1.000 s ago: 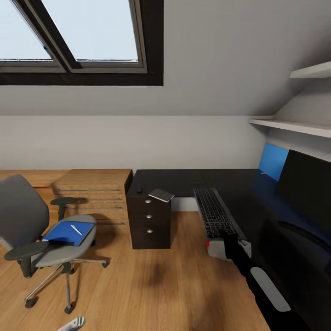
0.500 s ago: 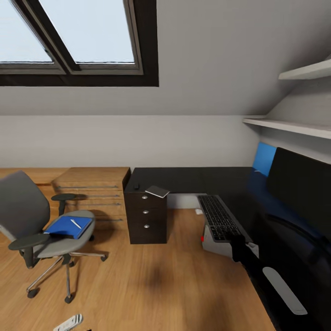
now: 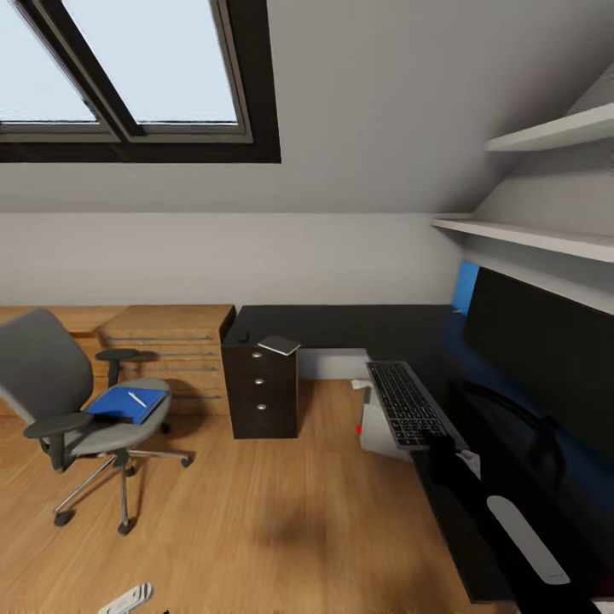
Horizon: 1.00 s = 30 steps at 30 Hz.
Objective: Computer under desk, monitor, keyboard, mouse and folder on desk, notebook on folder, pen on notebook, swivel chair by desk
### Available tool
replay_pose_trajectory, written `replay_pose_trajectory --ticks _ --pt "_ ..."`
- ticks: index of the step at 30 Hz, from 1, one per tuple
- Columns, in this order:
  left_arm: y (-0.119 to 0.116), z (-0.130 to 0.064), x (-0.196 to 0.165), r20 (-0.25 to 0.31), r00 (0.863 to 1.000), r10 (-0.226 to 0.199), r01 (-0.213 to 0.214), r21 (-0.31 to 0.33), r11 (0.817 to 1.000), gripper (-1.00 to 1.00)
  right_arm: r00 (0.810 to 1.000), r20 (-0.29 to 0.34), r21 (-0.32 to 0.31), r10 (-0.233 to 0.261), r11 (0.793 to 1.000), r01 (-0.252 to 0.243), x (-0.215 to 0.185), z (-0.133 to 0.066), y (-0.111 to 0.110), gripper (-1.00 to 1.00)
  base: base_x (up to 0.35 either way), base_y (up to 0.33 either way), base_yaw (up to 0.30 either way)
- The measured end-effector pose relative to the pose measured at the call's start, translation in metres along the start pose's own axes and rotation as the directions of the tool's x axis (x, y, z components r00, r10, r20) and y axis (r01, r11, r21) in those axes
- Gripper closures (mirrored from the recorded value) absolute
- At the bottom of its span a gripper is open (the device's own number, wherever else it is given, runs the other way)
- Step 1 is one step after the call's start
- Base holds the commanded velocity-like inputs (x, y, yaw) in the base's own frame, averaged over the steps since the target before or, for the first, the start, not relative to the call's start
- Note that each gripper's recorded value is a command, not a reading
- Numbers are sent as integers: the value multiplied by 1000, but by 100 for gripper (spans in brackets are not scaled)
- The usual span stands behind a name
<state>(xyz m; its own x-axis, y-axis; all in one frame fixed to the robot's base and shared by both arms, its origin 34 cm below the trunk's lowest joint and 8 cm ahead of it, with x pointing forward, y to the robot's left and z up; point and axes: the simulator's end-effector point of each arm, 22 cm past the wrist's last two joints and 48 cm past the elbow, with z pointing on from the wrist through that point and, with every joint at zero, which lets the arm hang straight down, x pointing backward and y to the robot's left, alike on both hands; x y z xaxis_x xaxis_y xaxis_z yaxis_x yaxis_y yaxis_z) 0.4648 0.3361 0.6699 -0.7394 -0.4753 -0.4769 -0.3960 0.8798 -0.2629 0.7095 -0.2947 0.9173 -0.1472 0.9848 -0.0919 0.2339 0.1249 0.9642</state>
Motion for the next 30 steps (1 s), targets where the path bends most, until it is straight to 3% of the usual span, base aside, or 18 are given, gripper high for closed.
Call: replay_pose_trajectory --ticks 19,30 --pt "1 0 -1 7 1000 4 -4 -3 1000 -100 1000 3 13 -6 1000 5 0 0 -4 100 -20 -329 0" --pt "0 0 -1 2 1000 2 -2 0 1000 -100 1000 -1 11 -8 1000 8 2 0 -4 100 -60 -35 0"
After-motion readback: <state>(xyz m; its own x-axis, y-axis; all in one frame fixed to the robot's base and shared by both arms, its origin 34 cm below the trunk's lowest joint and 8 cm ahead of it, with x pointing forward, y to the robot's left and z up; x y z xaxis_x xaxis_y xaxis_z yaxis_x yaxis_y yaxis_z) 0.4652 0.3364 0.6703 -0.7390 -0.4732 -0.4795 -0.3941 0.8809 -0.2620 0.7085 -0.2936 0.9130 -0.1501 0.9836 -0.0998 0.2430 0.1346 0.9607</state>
